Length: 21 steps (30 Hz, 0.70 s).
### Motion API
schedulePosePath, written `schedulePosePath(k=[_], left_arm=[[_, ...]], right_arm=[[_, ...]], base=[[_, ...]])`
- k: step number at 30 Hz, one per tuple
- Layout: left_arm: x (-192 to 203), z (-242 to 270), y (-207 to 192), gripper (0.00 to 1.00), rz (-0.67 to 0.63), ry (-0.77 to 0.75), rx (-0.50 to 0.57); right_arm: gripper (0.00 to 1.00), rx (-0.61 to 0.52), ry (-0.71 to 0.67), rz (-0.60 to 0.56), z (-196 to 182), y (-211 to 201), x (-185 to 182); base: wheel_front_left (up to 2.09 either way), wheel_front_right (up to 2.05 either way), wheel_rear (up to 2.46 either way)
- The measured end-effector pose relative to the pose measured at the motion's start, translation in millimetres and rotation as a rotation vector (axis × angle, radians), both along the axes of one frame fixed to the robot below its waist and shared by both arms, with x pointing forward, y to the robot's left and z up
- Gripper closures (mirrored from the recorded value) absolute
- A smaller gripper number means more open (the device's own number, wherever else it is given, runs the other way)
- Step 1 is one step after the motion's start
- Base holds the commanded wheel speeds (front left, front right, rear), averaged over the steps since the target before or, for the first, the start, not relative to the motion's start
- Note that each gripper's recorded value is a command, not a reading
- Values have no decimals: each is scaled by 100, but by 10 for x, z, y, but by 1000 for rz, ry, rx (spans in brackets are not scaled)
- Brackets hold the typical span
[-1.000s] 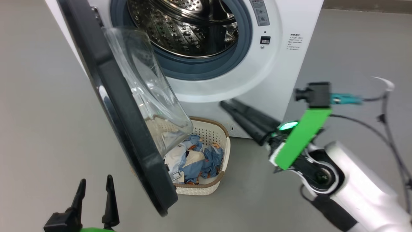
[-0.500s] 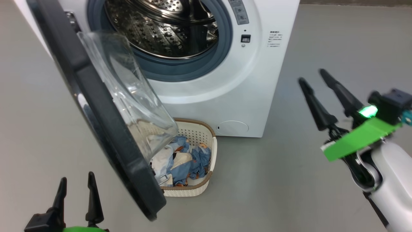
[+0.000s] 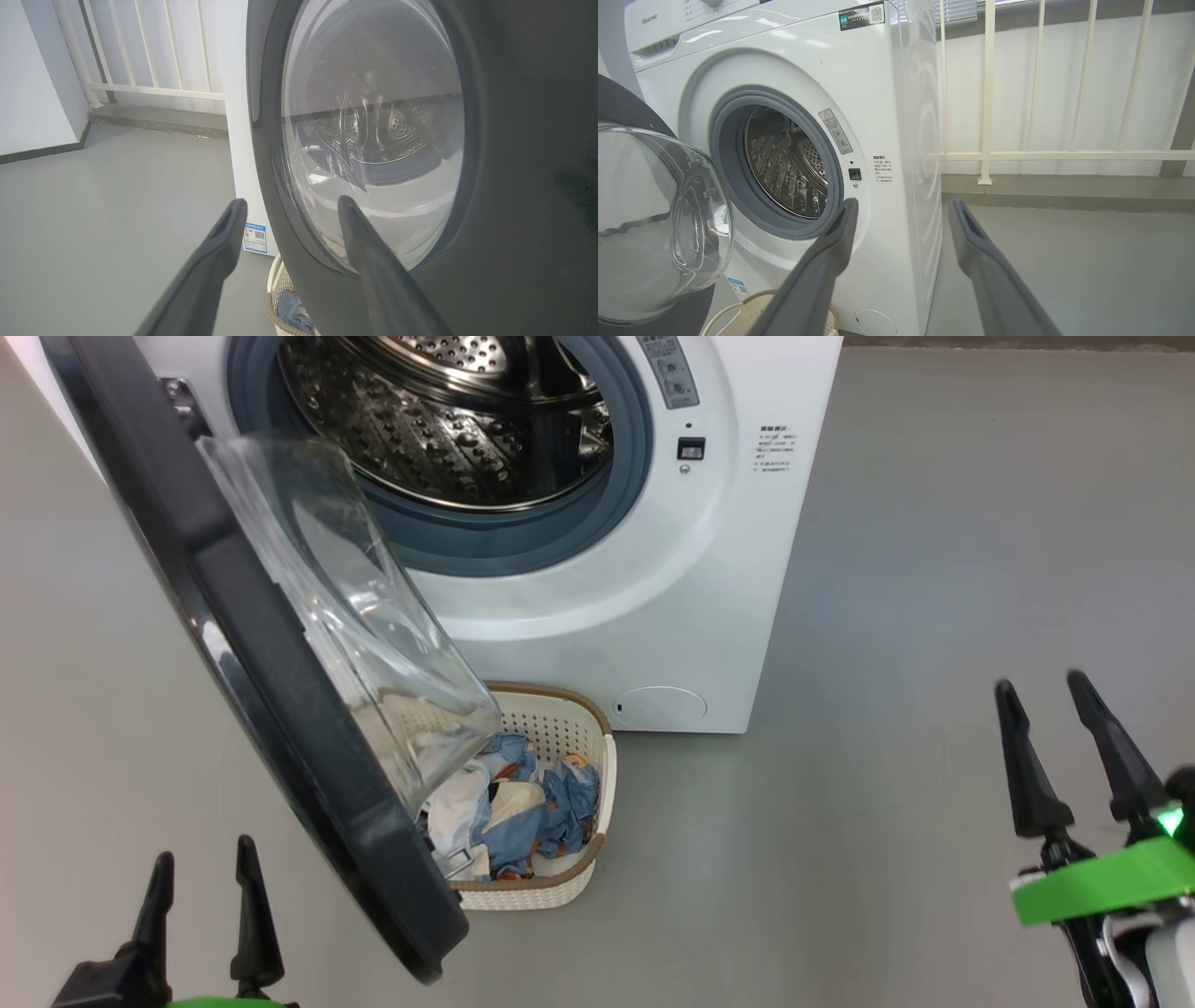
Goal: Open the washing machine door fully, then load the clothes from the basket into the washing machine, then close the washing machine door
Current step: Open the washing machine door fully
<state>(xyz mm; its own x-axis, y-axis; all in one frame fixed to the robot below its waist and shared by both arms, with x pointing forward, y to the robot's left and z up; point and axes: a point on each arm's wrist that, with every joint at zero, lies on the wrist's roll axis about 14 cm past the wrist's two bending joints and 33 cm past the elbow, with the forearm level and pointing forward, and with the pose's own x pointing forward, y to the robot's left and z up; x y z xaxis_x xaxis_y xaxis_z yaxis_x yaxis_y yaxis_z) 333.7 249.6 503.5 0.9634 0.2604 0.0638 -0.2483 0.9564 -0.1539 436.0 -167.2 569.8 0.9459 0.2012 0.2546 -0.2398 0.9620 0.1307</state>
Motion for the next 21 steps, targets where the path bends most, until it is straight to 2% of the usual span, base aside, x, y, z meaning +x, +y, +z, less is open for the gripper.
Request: schedulePosePath(k=[10,15,21], left_arm=[[0,-1,2,0,-3,0,-1],[-17,3,12,0,1,-2,-1],[-11,-1,5,0,-1,0,-1]], right_arm=[[0,-53,74,-123,-324,-242,-260],[0,-40,112,-174,-456,-321,-380],[0,-49,165,-200,-627,-360,-497]], base=[[0,0,0],[0,0,0],[0,0,0]])
